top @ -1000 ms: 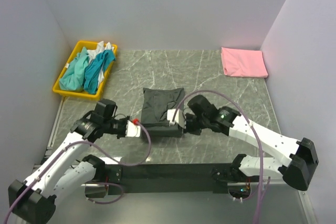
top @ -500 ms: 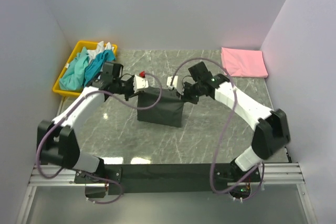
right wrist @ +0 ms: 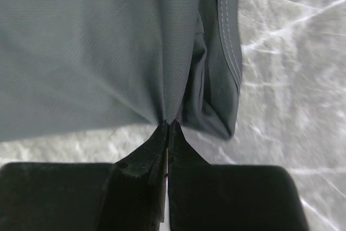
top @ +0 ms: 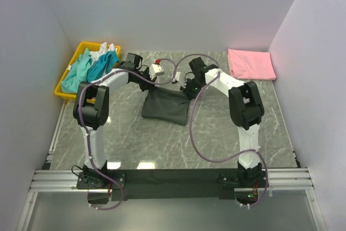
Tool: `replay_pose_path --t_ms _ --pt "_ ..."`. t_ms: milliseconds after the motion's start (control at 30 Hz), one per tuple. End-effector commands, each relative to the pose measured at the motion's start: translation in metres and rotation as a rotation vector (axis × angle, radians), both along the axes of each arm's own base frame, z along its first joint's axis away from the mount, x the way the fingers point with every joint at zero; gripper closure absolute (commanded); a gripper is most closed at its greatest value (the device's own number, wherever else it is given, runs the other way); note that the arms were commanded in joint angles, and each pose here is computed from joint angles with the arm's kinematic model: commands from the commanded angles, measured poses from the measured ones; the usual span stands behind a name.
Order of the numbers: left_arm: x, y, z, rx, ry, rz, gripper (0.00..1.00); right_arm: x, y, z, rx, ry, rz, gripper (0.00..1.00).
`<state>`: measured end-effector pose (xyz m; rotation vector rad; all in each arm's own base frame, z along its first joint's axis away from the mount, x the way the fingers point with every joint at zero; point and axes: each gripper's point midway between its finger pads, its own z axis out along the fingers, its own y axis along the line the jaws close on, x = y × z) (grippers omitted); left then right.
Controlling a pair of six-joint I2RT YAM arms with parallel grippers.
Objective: Fold and stack the t-shirts
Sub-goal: Fold the tshirt
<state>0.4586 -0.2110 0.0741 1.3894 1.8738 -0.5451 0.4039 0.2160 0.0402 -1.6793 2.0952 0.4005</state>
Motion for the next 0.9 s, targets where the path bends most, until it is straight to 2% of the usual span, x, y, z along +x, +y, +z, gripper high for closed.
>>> replay_pose_path --t_ms 0,167,267,500,600,733,867 --pt "-0.007 0.009 -0.01 0.028 0.047 0.044 0.94 0.01 -0.001 -0.002 -0.022 0.005 -0.032 1.0" --pt "-0.049 0.021 -0.039 0.068 0.166 0.042 0.92 0.002 -0.001 -0.006 -0.031 0.071 -0.055 1.0" --pt "-0.076 0.022 -0.033 0.049 0.185 0.021 0.92 -0.02 0.0 -0.002 -0.018 0.107 -0.052 1.0" --pt "-0.147 0.009 -0.028 0.013 0.25 -0.065 0.9 -0.117 0.013 -0.003 0.015 0.254 0.014 1.0" --pt "-0.173 0.007 -0.024 -0.003 0.28 -0.095 0.9 -0.145 0.018 0.005 0.04 0.291 0.029 1.0" --pt "-0.18 0.011 -0.01 -0.022 0.314 -0.078 0.9 -0.135 0.013 0.023 0.054 0.243 -0.005 1.0" --pt "-0.149 0.018 0.024 -0.082 0.284 -0.035 0.9 -0.114 0.008 0.046 0.076 0.232 -0.033 1.0"
